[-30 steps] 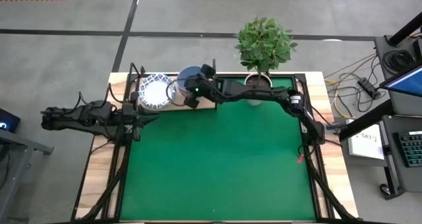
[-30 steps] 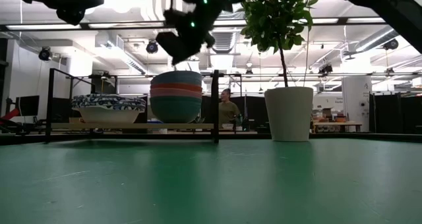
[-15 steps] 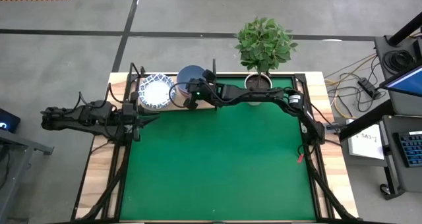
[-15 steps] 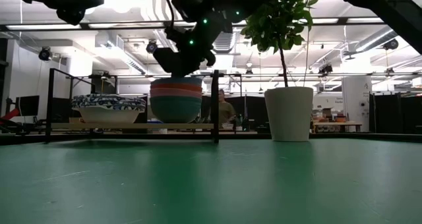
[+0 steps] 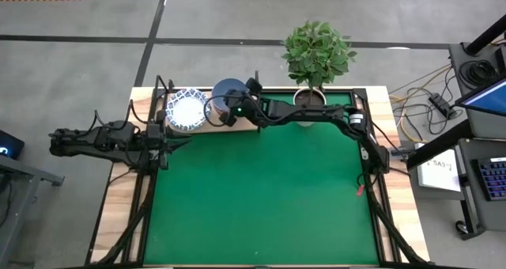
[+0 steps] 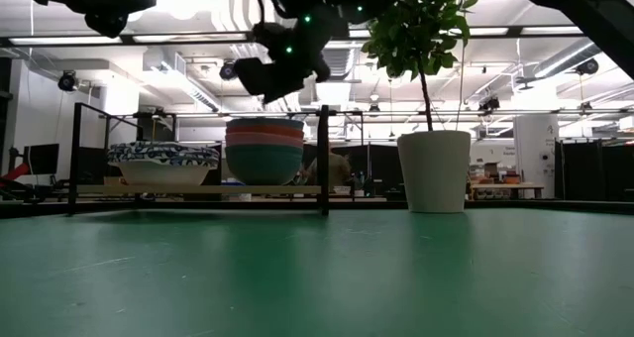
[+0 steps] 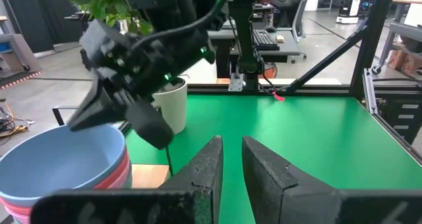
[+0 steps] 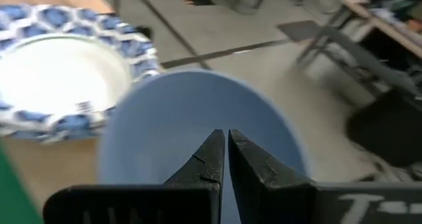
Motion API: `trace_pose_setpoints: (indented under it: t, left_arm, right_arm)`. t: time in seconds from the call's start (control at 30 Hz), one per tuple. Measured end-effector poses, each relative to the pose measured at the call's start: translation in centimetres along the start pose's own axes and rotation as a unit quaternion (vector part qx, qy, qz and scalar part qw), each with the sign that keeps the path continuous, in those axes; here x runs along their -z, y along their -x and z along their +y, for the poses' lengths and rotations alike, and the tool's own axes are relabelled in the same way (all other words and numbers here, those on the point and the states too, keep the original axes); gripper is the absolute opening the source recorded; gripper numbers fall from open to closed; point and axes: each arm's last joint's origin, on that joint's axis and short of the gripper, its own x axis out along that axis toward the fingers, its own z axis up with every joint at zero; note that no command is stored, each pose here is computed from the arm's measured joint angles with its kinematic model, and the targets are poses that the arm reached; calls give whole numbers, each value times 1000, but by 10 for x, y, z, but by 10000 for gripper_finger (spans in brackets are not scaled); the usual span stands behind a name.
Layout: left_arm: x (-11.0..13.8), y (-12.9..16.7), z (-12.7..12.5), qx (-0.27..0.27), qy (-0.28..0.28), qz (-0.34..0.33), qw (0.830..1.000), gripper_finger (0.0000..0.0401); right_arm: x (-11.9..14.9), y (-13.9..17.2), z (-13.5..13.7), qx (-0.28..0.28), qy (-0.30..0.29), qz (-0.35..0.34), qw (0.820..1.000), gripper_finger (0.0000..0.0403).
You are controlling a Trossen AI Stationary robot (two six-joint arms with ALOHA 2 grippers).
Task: Place and stack bowls onto a shelf
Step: Return to Home Position
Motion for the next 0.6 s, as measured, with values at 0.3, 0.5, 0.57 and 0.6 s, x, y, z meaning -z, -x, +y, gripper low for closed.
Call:
trace_pose_setpoints:
  t: [0.3, 0.5, 0.57, 0.6]
  left_arm:
    - [0, 0, 0, 0, 0, 1, 1000, 40]
    - [0, 0, 0, 0, 1, 2, 1000, 40]
    - [0, 0, 0, 0, 1, 2, 1000, 40]
    - [0, 0, 0, 0, 1, 2, 1000, 40]
  right_arm:
    - [7, -16, -17, 31, -18, 19, 999, 12]
    - [-17, 27, 2, -83, 34, -36, 995, 12]
    - [-19, 39, 9, -128, 61, -49, 989, 12]
    - [-17, 44, 12, -149, 75, -52, 985, 12]
